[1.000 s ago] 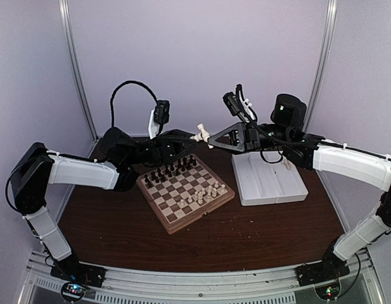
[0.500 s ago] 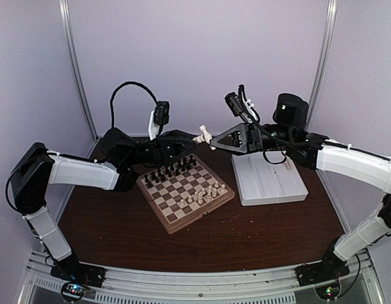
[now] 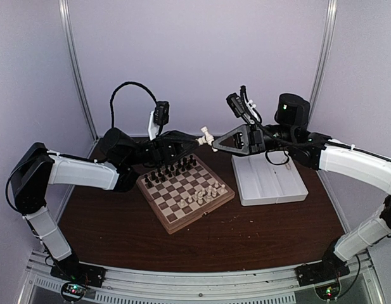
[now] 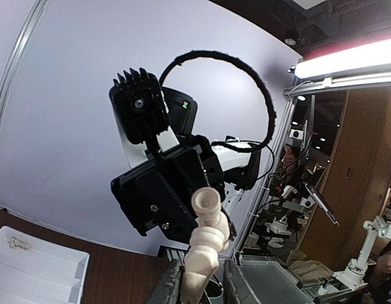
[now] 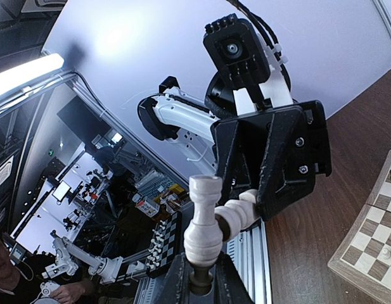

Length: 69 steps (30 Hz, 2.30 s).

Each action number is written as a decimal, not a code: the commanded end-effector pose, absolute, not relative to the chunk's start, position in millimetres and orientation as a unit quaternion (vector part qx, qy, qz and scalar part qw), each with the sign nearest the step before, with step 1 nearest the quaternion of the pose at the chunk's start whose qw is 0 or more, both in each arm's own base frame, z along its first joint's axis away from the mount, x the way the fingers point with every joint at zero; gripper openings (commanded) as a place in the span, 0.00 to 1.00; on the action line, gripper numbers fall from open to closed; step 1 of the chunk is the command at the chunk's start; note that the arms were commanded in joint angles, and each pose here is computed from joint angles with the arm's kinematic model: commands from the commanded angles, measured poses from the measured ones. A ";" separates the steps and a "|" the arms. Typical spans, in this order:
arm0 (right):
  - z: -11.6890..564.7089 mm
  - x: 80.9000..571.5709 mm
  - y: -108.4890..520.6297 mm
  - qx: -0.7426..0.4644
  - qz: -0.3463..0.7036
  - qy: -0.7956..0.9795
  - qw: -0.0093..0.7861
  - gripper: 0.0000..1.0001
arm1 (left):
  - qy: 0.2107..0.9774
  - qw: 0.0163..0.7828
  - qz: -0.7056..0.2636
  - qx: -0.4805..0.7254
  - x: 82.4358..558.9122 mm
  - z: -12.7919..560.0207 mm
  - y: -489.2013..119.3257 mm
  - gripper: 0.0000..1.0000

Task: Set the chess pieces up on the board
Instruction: Pick up the chess piece from the storage box, then place the chess piece on the chessboard.

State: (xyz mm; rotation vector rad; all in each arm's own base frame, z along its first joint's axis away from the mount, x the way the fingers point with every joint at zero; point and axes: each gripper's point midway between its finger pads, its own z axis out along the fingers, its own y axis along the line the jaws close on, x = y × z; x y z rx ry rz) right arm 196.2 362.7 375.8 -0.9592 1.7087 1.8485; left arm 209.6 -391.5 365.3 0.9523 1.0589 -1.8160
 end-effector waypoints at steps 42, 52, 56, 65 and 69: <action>364.5 209.8 315.1 -0.338 0.587 0.675 0.294 0.00 | 0.575 0.355 -0.638 0.369 212.1 264.8 -369.6 0.00; 339.2 240.8 312.8 -0.297 0.578 0.702 0.293 0.00 | 0.765 0.295 -0.287 0.496 207.6 180.0 -349.2 0.00; 335.1 247.8 313.8 -0.288 0.582 0.702 0.293 0.00 | 0.814 0.244 -0.173 0.499 216.8 153.4 -331.7 0.00; 325.0 253.2 307.4 -0.275 0.581 0.709 0.290 0.00 | 0.825 0.187 -0.089 0.526 216.3 132.5 -322.7 0.00; 324.3 253.6 303.7 -0.272 0.581 0.709 0.293 0.00 | 0.826 0.184 -0.050 0.530 224.5 124.7 -321.2 0.00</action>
